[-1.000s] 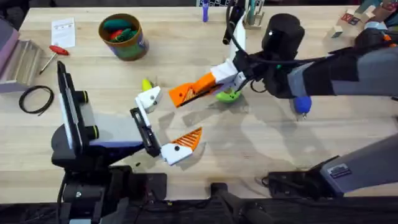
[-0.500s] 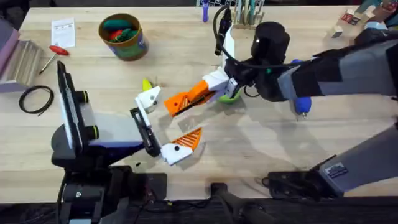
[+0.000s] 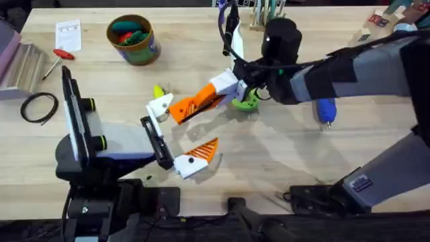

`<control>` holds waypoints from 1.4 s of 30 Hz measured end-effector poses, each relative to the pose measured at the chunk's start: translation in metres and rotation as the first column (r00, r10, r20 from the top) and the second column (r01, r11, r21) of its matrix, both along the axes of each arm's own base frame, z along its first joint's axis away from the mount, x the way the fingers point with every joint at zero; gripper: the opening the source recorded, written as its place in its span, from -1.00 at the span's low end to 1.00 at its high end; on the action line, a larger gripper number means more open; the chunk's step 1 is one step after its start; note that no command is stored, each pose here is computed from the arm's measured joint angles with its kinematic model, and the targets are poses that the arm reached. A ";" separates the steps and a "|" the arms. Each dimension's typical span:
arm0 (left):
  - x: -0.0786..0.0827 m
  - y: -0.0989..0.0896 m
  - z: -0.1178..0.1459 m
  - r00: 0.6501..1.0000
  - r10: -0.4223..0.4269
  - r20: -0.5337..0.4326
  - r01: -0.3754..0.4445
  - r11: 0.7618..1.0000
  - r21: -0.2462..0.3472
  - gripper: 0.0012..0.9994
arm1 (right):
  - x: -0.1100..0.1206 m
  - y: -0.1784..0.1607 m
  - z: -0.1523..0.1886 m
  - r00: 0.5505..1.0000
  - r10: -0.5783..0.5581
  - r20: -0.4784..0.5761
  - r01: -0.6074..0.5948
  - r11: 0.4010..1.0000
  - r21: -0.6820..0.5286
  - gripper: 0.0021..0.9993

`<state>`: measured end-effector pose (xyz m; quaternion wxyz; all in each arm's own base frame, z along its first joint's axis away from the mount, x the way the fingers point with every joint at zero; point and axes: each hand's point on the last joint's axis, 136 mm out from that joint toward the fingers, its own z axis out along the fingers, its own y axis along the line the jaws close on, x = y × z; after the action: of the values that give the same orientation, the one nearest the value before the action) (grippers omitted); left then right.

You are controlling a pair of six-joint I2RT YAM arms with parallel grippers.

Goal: Pick up the gripper from the table and insert it into the empty holder that is missing its gripper. Then pick up a screw, insert it into the mounting hole, and use the screwdriver to tighten it. Finally, clean up the table by picking up the vegetable and placing it into the bucket.

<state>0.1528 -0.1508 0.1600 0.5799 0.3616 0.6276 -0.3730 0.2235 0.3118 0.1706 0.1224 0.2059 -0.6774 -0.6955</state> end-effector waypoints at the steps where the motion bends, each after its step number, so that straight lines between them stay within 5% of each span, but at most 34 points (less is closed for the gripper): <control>1: 0.000 0.000 0.000 1.000 0.000 0.000 0.000 1.000 0.000 0.97 | 0.000 0.000 0.000 1.000 0.000 0.001 0.000 1.000 0.000 -0.99; 42: 0.001 0.000 0.000 1.000 0.003 0.000 -0.003 1.000 0.000 0.97 | 0.005 0.010 -0.003 0.998 -0.053 -0.023 0.052 0.998 -0.027 -0.99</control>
<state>0.1533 -0.1503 0.1600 0.5806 0.3606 0.6282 -0.3719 0.2282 0.3220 0.1672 0.1149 0.1781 -0.6902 -0.6919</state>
